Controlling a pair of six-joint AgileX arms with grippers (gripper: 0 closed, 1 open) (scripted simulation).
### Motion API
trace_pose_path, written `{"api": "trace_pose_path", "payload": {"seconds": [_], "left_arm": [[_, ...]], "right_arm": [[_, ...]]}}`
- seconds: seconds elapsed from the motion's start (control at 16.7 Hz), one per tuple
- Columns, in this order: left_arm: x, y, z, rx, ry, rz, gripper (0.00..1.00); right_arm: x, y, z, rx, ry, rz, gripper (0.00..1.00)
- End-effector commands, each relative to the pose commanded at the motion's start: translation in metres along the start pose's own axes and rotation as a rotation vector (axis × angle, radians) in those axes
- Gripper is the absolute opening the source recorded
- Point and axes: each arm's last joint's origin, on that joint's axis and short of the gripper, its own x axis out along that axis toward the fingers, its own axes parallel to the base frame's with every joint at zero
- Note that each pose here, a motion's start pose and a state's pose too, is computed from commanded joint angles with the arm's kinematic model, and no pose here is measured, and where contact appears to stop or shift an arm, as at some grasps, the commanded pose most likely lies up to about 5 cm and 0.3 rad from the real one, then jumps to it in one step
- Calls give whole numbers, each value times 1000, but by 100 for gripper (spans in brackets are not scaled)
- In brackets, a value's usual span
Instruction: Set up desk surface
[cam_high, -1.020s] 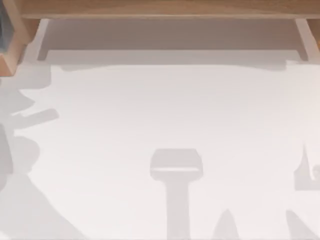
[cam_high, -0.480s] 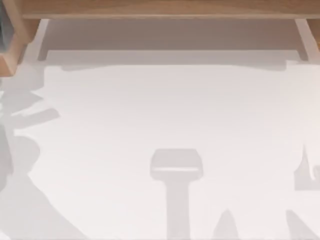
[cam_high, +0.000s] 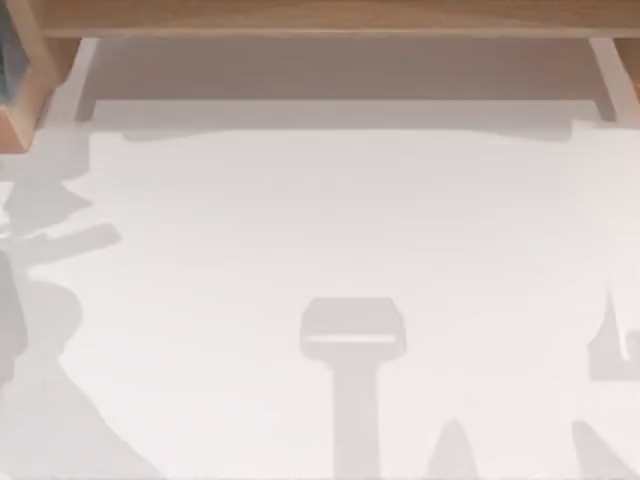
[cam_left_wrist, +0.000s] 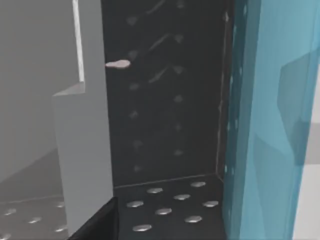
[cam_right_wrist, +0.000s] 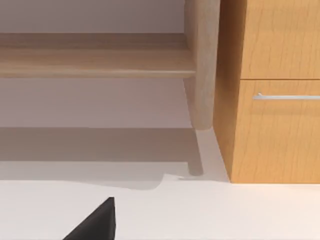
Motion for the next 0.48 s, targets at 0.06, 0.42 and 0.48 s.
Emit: {"api": "trace_pose_path", "payload": {"seconds": [0.06,0.42,0.48], "left_arm": [[-6,-1,0,0,1,1,100],[-38,-15,2,-9,-4,-16,100],[-39,-16,2,-10,-3,-16,100]], "right_arm": [[0,0,0,0,0,0,100],[0,0,0,0,0,0,100],[0,0,0,0,0,0,100]]}}
